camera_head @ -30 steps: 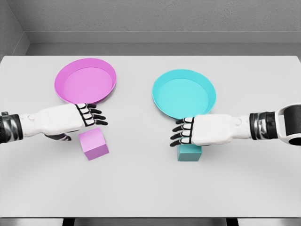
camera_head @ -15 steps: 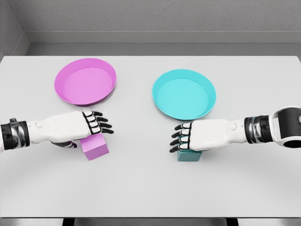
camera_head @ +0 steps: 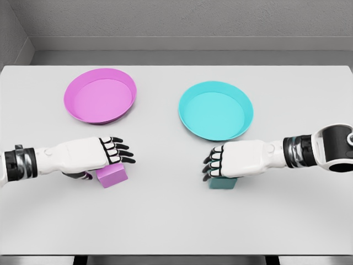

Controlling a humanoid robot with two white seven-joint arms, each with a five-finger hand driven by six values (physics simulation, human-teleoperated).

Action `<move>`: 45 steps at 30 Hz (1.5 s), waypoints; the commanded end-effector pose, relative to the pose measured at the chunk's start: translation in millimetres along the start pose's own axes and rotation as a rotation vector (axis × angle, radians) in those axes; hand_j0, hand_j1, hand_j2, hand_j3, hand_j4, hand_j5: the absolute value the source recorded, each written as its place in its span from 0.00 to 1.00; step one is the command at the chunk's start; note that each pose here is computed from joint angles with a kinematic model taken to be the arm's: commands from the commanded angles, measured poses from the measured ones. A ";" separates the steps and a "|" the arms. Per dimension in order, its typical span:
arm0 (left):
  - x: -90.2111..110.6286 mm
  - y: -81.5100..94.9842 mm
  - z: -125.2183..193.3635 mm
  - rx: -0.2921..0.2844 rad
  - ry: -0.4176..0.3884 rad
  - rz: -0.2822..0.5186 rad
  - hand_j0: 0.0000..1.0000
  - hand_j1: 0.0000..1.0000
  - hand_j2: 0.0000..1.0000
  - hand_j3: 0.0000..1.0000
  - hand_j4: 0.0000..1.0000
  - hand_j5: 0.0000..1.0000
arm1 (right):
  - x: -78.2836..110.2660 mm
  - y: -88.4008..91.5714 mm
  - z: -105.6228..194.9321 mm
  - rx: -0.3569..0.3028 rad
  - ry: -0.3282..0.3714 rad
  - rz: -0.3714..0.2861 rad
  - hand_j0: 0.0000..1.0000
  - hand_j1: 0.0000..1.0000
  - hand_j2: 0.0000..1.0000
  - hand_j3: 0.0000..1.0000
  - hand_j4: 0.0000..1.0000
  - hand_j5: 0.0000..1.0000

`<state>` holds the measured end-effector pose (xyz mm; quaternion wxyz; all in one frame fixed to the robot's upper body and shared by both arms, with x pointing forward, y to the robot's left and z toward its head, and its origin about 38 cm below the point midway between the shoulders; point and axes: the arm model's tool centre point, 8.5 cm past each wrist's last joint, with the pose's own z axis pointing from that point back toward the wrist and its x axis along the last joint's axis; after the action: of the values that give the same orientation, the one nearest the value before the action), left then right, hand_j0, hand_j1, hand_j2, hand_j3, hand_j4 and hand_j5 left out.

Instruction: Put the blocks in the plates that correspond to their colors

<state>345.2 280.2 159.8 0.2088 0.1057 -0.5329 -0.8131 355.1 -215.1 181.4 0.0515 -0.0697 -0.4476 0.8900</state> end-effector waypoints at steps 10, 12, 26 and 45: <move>2.3 -4.1 -2.8 -0.002 -0.006 0.011 1.00 1.00 1.00 1.00 1.00 1.00 | -5.1 -4.6 4.4 0.006 0.019 0.023 0.56 0.56 0.56 0.56 0.56 0.56; 2.4 -4.0 -2.8 -0.002 -0.007 0.012 1.00 1.00 1.00 1.00 1.00 1.00 | -8.1 -9.3 6.3 -0.001 0.026 0.033 0.56 0.56 0.56 0.56 0.56 0.56; 0.7 -4.7 -0.6 -0.028 -0.002 0.011 0.61 0.61 0.61 0.61 0.61 0.61 | -21.1 -31.6 16.5 -0.036 0.062 0.074 0.56 0.56 0.56 0.56 0.56 0.56; -12.6 12.9 6.3 -0.008 0.026 -0.008 0.62 0.62 0.62 0.62 0.62 0.62 | -67.8 -44.3 24.6 -0.048 0.171 0.064 0.55 0.55 0.55 0.55 0.55 0.55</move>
<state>357.5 285.2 175.4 0.2075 0.1200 -0.5259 -0.8161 415.8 -217.1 240.8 0.0495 -0.1631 -0.4590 0.8719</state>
